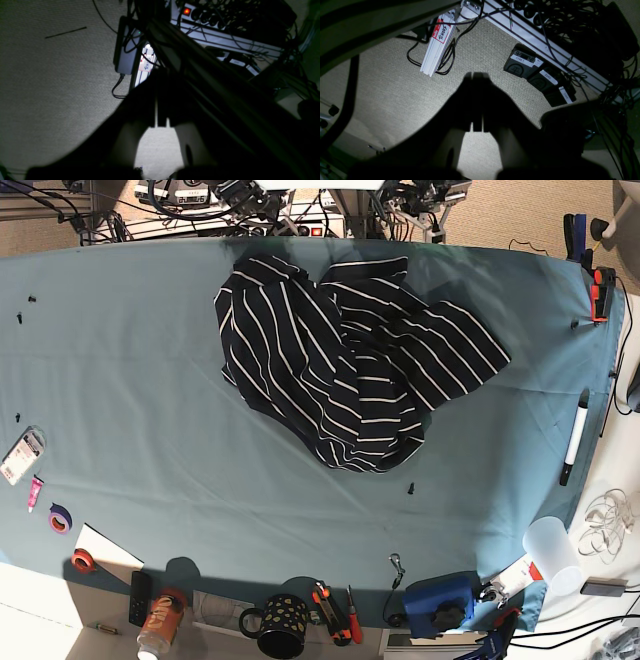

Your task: Layout the t-shirt on the table in an organized manner, then fold the t-shirt properly

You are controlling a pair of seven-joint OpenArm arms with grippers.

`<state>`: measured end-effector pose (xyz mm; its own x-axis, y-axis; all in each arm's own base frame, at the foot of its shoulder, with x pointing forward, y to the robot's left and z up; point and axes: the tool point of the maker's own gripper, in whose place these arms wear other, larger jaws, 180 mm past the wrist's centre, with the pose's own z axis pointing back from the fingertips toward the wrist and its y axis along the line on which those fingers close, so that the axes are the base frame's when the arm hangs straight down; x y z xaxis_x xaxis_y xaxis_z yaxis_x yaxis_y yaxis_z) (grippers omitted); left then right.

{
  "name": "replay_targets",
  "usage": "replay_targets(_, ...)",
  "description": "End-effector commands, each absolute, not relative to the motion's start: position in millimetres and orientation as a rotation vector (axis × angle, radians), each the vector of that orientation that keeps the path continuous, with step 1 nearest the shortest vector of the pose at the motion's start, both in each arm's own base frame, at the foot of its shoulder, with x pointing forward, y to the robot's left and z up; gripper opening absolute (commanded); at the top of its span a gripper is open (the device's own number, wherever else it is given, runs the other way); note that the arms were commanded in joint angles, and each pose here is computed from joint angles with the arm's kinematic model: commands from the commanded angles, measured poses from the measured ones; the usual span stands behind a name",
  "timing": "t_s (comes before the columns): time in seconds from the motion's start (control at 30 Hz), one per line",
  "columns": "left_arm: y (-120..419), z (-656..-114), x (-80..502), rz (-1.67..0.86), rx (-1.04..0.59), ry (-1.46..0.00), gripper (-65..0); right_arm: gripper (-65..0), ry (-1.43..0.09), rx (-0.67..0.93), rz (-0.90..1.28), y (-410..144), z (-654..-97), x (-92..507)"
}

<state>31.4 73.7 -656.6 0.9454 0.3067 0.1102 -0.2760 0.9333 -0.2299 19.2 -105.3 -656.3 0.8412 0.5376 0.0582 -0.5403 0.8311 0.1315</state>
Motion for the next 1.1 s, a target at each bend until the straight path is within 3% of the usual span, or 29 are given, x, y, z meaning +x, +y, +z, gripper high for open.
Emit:
replay_targets(0.0,71,-655,32,0.3,-0.226,-0.158,-65.0,-65.0,-0.018,0.149,0.577,-104,-656,20)
replay_targets(1.07,85,-653,28,0.295,-0.198,-0.189,-65.0,-65.0,0.003,0.142,0.579,-107,-656,16)
